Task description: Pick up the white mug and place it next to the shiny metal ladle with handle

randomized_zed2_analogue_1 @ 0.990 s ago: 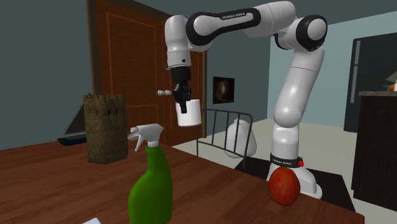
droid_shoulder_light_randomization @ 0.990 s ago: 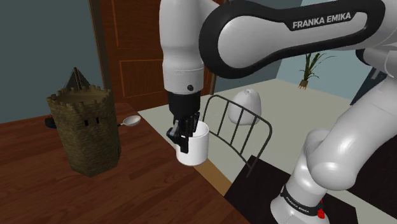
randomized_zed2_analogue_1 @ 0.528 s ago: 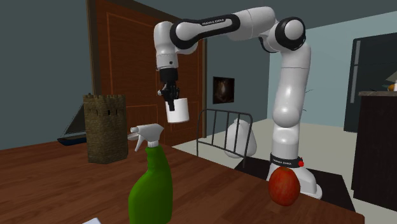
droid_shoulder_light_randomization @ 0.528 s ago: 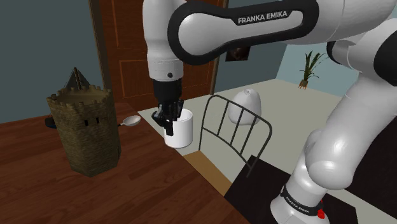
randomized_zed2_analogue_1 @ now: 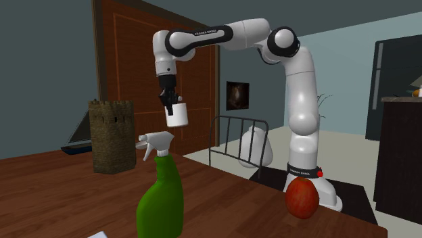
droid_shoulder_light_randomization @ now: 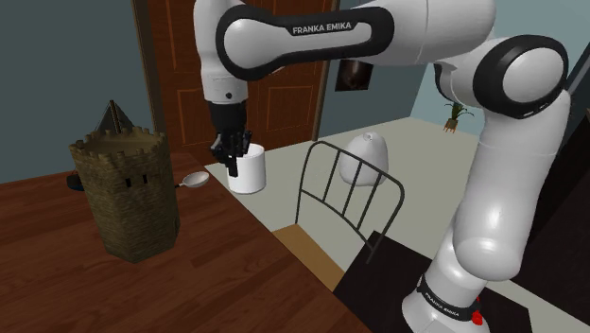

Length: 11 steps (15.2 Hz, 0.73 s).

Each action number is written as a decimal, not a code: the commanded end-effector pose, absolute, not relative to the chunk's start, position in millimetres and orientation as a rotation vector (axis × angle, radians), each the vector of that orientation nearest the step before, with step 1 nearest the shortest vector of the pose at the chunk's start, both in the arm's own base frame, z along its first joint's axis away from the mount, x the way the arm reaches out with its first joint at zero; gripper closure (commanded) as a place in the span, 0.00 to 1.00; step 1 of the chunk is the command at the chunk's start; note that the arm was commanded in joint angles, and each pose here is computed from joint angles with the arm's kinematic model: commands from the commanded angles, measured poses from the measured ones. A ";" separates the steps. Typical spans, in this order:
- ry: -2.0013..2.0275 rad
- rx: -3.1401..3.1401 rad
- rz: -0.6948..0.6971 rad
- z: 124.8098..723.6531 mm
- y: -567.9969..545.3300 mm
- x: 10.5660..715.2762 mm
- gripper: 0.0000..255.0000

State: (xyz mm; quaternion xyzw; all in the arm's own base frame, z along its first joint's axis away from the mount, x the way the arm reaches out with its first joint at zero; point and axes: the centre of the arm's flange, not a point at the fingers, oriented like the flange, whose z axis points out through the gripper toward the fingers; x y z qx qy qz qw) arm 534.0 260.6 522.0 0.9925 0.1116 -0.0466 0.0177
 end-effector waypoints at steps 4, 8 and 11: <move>0.347 3.083 -0.144 521.7 240.4 596.2 1.00; 0.347 3.083 -0.144 522.0 223.9 646.3 1.00; 0.347 3.083 -0.144 511.6 218.9 661.3 1.00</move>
